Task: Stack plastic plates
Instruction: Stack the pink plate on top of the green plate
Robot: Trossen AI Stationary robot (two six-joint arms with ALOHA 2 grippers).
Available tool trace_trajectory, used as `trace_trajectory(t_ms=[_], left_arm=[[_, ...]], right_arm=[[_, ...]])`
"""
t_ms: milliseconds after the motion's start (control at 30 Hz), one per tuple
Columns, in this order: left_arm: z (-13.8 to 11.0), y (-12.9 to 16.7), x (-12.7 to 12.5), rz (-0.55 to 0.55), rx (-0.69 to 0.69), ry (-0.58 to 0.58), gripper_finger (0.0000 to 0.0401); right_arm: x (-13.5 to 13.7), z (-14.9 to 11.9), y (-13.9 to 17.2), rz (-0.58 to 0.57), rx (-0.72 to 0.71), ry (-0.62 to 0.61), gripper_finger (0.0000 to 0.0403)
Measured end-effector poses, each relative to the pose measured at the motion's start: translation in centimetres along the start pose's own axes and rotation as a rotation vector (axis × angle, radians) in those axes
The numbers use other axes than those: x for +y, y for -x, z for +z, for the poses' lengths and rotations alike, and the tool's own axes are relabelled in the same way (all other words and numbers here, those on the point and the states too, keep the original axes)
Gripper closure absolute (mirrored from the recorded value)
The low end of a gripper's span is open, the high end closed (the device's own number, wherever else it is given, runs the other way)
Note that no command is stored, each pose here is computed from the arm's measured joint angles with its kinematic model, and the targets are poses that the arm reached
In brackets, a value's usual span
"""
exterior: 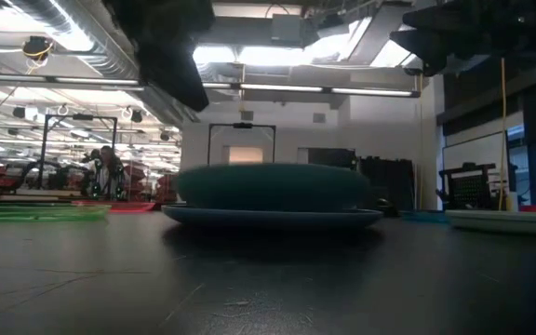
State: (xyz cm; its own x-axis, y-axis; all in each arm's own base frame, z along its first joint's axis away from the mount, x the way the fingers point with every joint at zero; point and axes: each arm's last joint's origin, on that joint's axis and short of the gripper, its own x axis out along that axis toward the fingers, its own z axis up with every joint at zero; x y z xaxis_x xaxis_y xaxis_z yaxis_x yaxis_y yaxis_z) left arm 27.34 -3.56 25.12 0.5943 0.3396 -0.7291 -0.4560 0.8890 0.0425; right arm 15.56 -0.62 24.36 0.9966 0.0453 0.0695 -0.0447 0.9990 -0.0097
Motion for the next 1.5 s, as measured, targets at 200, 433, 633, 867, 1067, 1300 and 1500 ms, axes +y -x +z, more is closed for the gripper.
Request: trace_trajectory(t_ms=[200, 433, 633, 867, 1067, 1300, 1500], left_arm=[[-3.8, 1.3, -4.4, -0.002, -0.156, -0.106, 0.0295], [-8.3, 0.7, -6.5, -0.168, -0.366, -0.099, 0.0295], [-10.9, 1.0, -6.6, -0.367, -0.546, -0.061, 0.0295], [-12.7, 2.3, -7.3, -0.478, -0.582, -0.057, 0.0295], [-13.9, 3.4, -8.3, -0.568, -0.578, -0.030, 0.0295], [-14.7, 2.6, -9.0, -0.573, -0.560, -0.010, 0.0295], [-14.1, 2.1, -8.8, -0.556, -0.577, 0.022, 0.0295]], right_arm=[[-0.1, -0.2, -0.6, -0.025, -0.006, 0.005, 0.0215], [0.4, -1.2, -3.0, -0.001, 0.099, -0.060, 0.0215], [3.0, -1.5, -6.3, 0.008, 0.210, -0.046, 0.0215], [5.8, -1.2, -7.9, -0.065, 0.457, -0.041, 0.0215], [8.3, -0.6, -6.6, -0.066, 0.662, -0.134, 0.0215], [10.8, -1.9, -3.7, -0.115, 0.894, -0.264, 0.0215], [10.6, -2.9, -1.6, -0.317, 1.012, -0.262, 0.0215]])
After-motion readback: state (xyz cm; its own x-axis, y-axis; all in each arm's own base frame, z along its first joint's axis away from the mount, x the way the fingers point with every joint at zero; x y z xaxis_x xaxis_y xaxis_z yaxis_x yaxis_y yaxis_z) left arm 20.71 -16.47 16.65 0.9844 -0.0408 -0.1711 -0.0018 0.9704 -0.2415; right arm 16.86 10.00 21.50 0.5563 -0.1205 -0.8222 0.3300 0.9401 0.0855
